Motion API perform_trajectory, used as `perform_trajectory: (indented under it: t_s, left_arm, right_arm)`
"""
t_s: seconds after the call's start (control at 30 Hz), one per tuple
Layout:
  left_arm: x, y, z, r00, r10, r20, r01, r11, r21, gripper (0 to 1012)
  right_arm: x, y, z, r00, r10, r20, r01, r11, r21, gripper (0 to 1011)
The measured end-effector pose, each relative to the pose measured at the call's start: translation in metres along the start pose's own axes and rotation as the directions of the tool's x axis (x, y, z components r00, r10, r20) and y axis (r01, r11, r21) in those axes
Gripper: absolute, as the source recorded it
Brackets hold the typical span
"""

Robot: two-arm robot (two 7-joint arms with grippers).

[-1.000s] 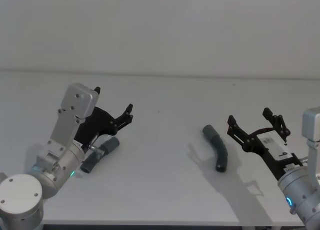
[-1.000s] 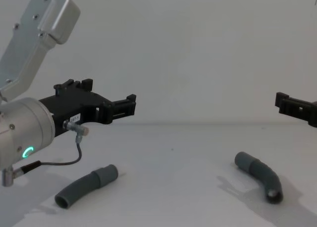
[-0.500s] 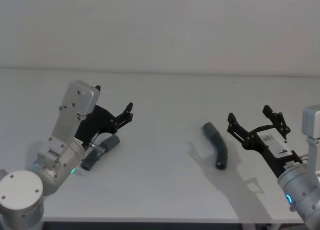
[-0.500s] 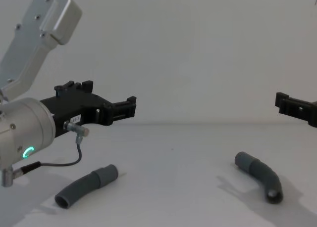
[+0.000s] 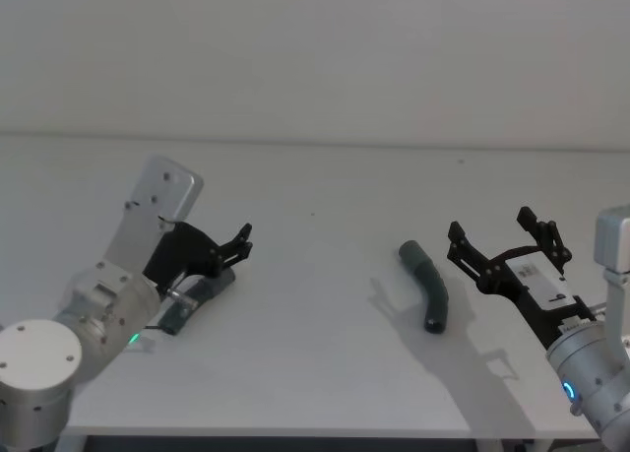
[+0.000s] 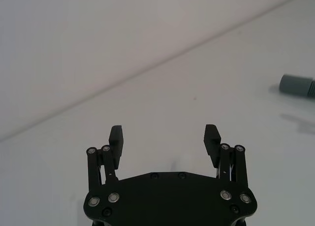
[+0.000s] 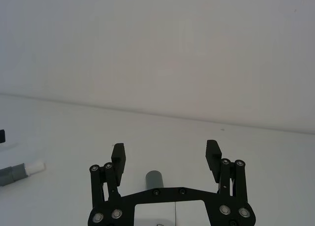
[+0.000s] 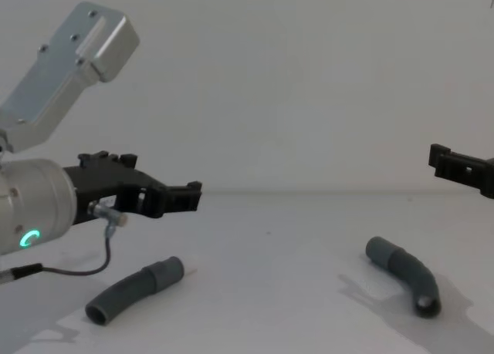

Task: Use both hands to pick up one end of the pipe from the table, align the ends, and insert them.

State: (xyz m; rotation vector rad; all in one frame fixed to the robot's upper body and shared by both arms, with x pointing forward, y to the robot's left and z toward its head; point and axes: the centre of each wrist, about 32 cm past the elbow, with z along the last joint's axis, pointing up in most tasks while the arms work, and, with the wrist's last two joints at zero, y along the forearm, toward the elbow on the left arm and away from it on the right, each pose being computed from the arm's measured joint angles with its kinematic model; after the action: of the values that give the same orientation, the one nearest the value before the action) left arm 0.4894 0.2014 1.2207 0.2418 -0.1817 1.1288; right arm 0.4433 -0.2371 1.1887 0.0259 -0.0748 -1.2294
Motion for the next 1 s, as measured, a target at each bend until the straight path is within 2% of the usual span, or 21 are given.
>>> perform_trajectory:
  t_s: [0.03,0.27,0.6,0.77,0.8,0.87,0.9,1.0]
  left_arm:
    - [0.0021,0.0009,0.0016,1.0000,0.000,0.001,0.000,0.9998,0.021,1001]
    - [0.0134,0.0032,0.0081,0.9998,-0.016,0.012,0.015,0.9968,0.078,1002]
    - [0.0289,0.0006,0.0149,0.9970,-0.074,0.023,0.071,0.9911,0.113,1002]
    - [0.0377,-0.0038,0.0186,0.9902,-0.139,0.019,0.134,0.9807,0.142,1002]
    - [0.0377,-0.0038,0.0186,0.9902,-0.139,0.019,0.134,0.9807,0.142,1002]
    - [0.0419,-0.0060,0.0204,0.9857,-0.167,0.016,0.163,0.9732,0.162,1002]
    - [0.0419,-0.0060,0.0204,0.9857,-0.167,0.016,0.163,0.9732,0.162,1002]
    - [0.0462,-0.0078,0.0219,0.9818,-0.190,0.013,0.184,0.9655,0.184,1001]
  right_arm:
    - [0.000,0.000,0.000,1.000,0.000,0.000,0.000,1.000,0.000,1001]
    - [0.000,0.000,0.000,1.000,0.000,0.000,0.000,1.000,0.000,1001]
    - [0.000,0.000,0.000,1.000,0.000,0.000,0.000,1.000,0.000,1001]
    - [0.000,0.000,0.000,1.000,0.000,0.000,0.000,1.000,0.000,1001]
    - [0.000,0.000,0.000,1.000,0.000,0.000,0.000,1.000,0.000,1001]
    - [0.000,0.000,0.000,1.000,0.000,0.000,0.000,1.000,0.000,1001]
    - [0.000,0.000,0.000,1.000,0.000,0.000,0.000,1.000,0.000,1001]
    - [0.000,0.000,0.000,1.000,0.000,0.000,0.000,1.000,0.000,1001]
